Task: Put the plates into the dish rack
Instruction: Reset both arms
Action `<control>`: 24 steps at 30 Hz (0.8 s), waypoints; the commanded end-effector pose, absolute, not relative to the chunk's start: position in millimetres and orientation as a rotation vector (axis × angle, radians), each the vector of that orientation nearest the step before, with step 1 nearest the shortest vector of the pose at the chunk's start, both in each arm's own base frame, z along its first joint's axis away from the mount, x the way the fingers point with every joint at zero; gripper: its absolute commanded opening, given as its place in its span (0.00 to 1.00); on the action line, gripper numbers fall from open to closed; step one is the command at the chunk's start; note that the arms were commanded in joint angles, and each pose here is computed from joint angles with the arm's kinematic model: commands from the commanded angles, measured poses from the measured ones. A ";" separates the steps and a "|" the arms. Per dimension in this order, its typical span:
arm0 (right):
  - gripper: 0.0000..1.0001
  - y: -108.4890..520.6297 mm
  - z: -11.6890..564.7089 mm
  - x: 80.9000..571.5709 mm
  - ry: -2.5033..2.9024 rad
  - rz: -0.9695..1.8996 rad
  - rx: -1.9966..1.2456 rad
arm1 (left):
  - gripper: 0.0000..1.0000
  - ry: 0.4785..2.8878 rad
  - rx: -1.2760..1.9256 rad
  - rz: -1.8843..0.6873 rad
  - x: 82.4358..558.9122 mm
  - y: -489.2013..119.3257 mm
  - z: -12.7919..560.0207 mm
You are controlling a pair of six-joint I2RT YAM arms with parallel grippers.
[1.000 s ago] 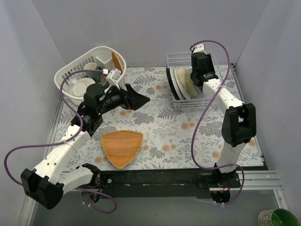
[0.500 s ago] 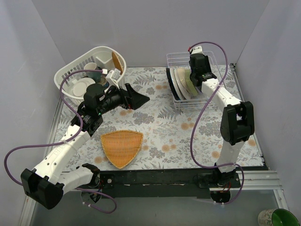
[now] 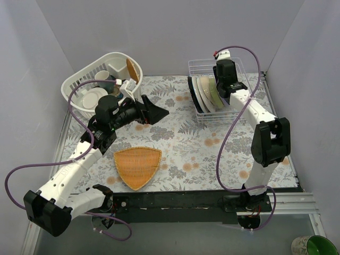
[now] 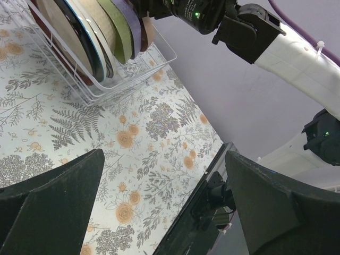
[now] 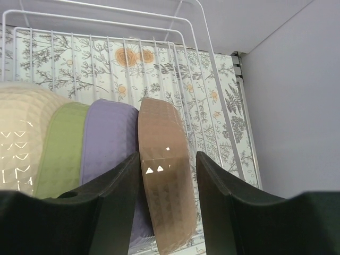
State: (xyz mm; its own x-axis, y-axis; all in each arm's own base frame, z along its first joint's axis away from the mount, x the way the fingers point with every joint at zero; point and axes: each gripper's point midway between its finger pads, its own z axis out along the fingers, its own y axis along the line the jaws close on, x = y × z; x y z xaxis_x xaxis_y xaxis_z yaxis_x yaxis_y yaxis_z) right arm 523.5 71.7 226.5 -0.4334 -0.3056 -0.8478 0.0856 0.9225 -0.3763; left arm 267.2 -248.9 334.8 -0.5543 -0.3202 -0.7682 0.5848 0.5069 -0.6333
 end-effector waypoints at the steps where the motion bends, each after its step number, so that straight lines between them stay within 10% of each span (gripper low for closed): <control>1: 0.54 79.9 267.0 519.9 1.889 -0.341 -0.112 | 0.98 1.762 0.223 -1.198 262.1 -243.1 345.1; 16: 0.56 141.2 326.7 466.7 1.803 0.102 -0.208 | 0.98 1.774 0.208 -1.147 264.5 -237.1 342.5; 22: 0.99 163.4 350.1 394.9 1.770 0.381 -0.234 | 0.98 1.811 0.162 -1.046 270.8 -224.6 334.5; 24: 0.99 160.6 360.1 366.0 1.747 0.436 -0.230 | 0.98 1.812 0.145 -1.014 269.8 -218.3 333.4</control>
State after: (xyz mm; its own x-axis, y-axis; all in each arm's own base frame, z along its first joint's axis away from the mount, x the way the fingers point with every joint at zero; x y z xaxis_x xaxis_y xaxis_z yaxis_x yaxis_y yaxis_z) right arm 418.2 147.9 339.7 -0.2270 -0.0237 -0.9736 -0.2713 0.9617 0.0398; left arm 271.1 -236.8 324.7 -0.5387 -0.3215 -0.7787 0.5404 0.5772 -0.6122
